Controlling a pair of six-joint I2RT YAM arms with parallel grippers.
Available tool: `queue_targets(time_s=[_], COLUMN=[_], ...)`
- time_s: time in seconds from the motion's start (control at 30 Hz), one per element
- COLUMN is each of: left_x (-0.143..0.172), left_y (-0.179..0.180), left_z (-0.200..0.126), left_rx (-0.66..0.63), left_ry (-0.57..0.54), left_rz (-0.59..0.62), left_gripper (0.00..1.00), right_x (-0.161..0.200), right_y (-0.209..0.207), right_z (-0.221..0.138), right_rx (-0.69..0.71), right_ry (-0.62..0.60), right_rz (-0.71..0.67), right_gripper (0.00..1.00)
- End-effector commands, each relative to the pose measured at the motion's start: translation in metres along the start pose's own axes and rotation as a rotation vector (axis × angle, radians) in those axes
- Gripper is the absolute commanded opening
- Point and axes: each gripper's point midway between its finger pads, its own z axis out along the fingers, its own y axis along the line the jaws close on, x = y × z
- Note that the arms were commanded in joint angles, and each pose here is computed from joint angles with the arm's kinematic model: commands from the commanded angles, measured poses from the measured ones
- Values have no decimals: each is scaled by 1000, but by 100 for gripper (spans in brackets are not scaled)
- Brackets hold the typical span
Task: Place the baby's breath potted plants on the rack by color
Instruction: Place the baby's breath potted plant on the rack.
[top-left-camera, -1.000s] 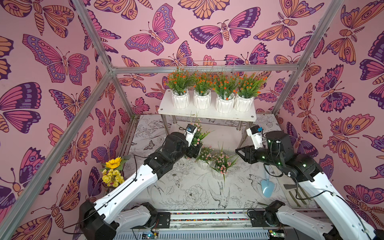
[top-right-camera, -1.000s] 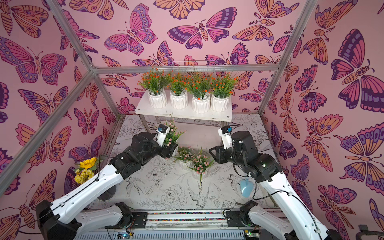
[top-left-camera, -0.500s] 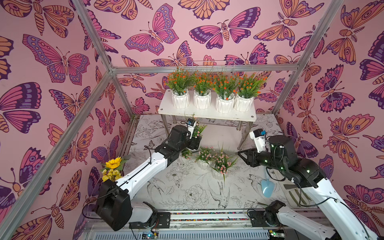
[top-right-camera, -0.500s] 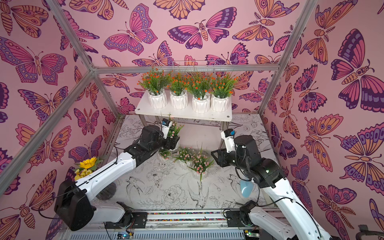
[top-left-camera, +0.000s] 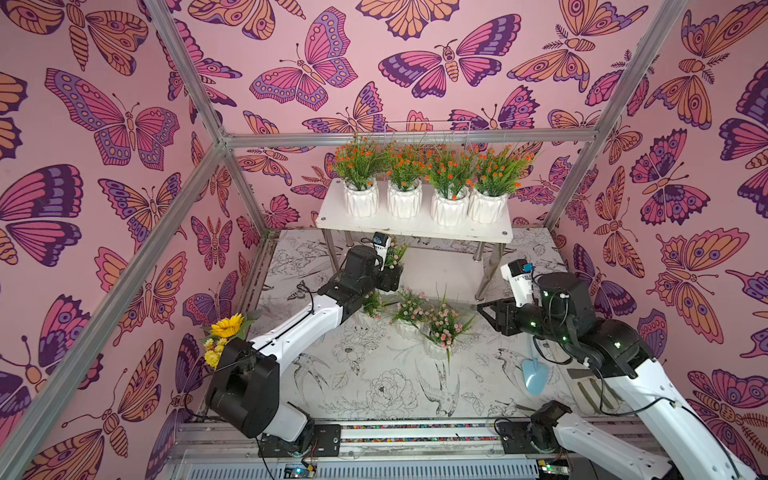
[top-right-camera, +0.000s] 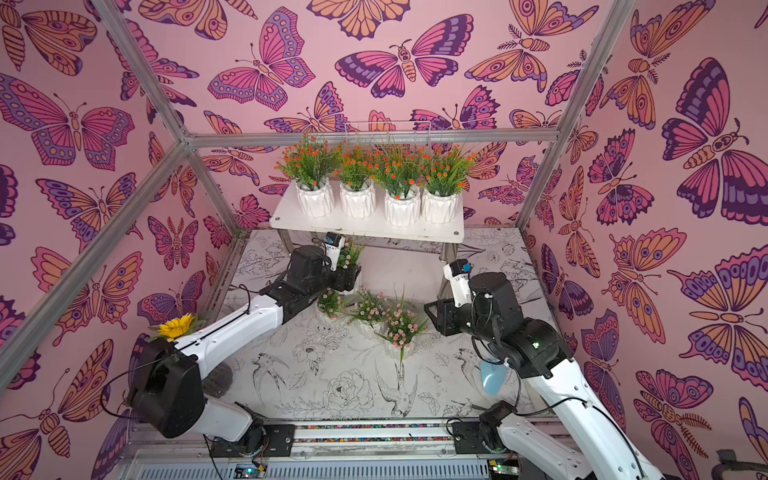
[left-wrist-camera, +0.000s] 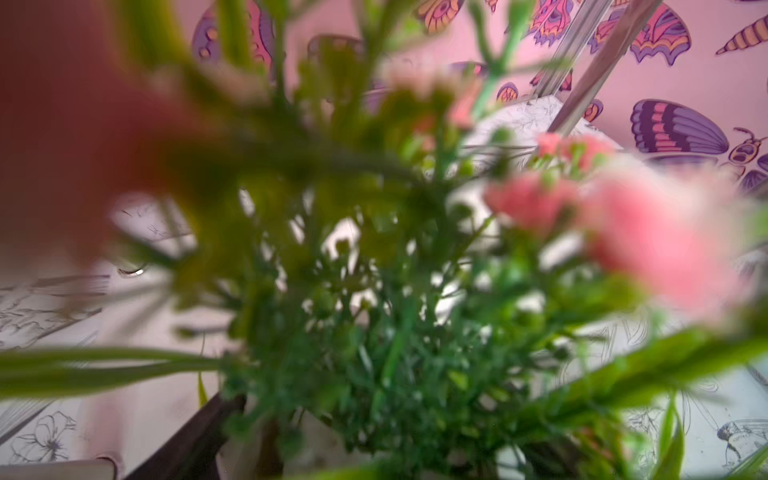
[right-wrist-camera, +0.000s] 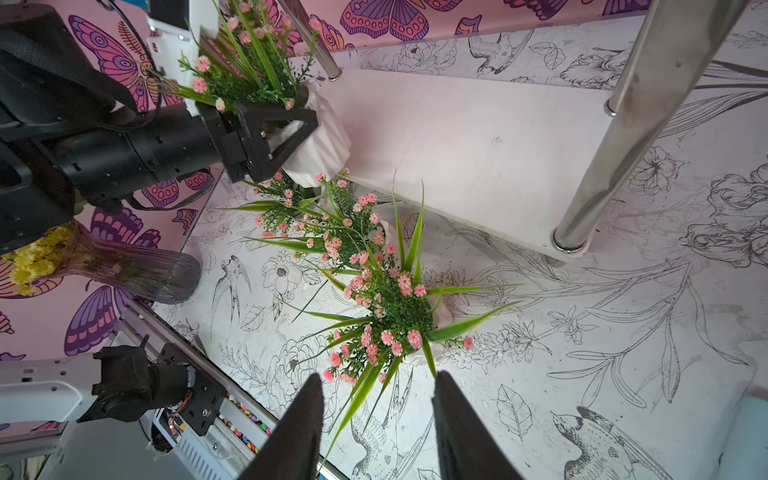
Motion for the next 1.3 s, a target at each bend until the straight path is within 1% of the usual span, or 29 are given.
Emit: queue_targets(time_s=[0.0, 0.2, 0.47, 0.7, 0.97, 1.27], left_x=[-44, -44, -36, -29, -31, -23], left_y=[5, 19, 35, 53, 77, 94], left_z=[-1, 12, 28, 38, 51, 67], left_rx=[-7, -69, -93, -141, -183, -249], left_ry=[-134, -143, -152, -193, -223, -201], left_rz=[-43, -57, -90, -75, -77, -43], left_gripper=[67, 67, 66, 67, 67, 68], right_x=[5, 5, 5, 6, 9, 8], right_y=[-8, -8, -9, -10, -11, -12], right_z=[-2, -6, -7, -5, -3, -2], right_rx=[37, 38, 43, 44, 44, 46], right_ry=[7, -4, -7, -4, 2, 2], right_rz=[1, -3, -6, -8, -8, -12], right_gripper=[45, 45, 45, 45, 45, 46])
